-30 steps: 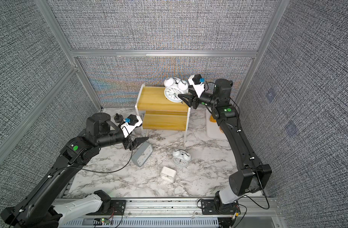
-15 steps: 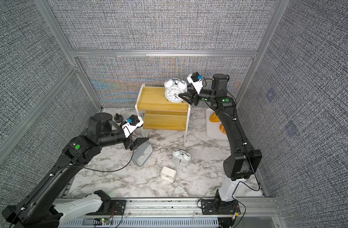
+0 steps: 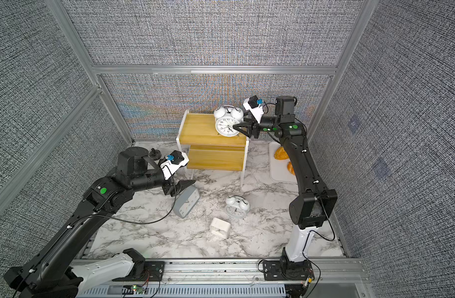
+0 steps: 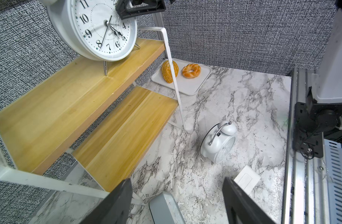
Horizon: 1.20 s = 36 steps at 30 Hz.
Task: Place the alarm clocks on the shelf by style
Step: Place the alarm on the shelf.
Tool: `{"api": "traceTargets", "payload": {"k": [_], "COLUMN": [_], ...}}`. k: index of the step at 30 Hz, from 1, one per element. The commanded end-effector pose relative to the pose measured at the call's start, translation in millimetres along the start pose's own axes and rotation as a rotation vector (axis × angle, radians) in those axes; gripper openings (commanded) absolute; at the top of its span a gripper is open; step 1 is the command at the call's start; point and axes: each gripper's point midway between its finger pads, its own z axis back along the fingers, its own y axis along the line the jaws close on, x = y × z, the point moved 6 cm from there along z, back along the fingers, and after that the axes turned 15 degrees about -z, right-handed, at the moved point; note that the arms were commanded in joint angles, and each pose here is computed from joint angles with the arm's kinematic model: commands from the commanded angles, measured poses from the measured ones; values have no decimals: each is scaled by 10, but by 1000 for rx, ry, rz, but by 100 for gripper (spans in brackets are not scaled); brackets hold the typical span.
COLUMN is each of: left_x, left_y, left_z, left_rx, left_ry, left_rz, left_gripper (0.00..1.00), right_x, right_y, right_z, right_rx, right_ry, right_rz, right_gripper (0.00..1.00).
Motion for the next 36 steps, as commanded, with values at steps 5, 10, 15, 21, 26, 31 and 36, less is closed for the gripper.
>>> {"api": "traceTargets", "payload": {"k": [5,10,15,21,26,31,36], "left_x": [12,8,5,7,5,6,6], "left_y": [3,1,-2,-6,-11,-13,-22], "left_z": [0,-14,-22,-25,-25,-25,-17], "left_rx": [-4,-10,-15,-21,-24,-26,-29], "left_ry": [-5,-5,-3,-4,-4,-5,-6], "left_rz": [-5,-3,-3,-4,-7,-7,-7], "left_gripper": [79,79,79,79,79,79,79], "right_x": [-24,-31,-6,27,74,75,103], "right_y": [40,13,0,11,49,31,30], "right_z": [24,14,27,45,95,103,136], "right_rx": [31,22,2,-12,-46,-75,-131], "right_ry": [5,5,2,-4,-21,-23,-37], "right_rz": [5,1,7,11,32,29,24], "right_gripper": [61,73,78,85,89,89,90]}}
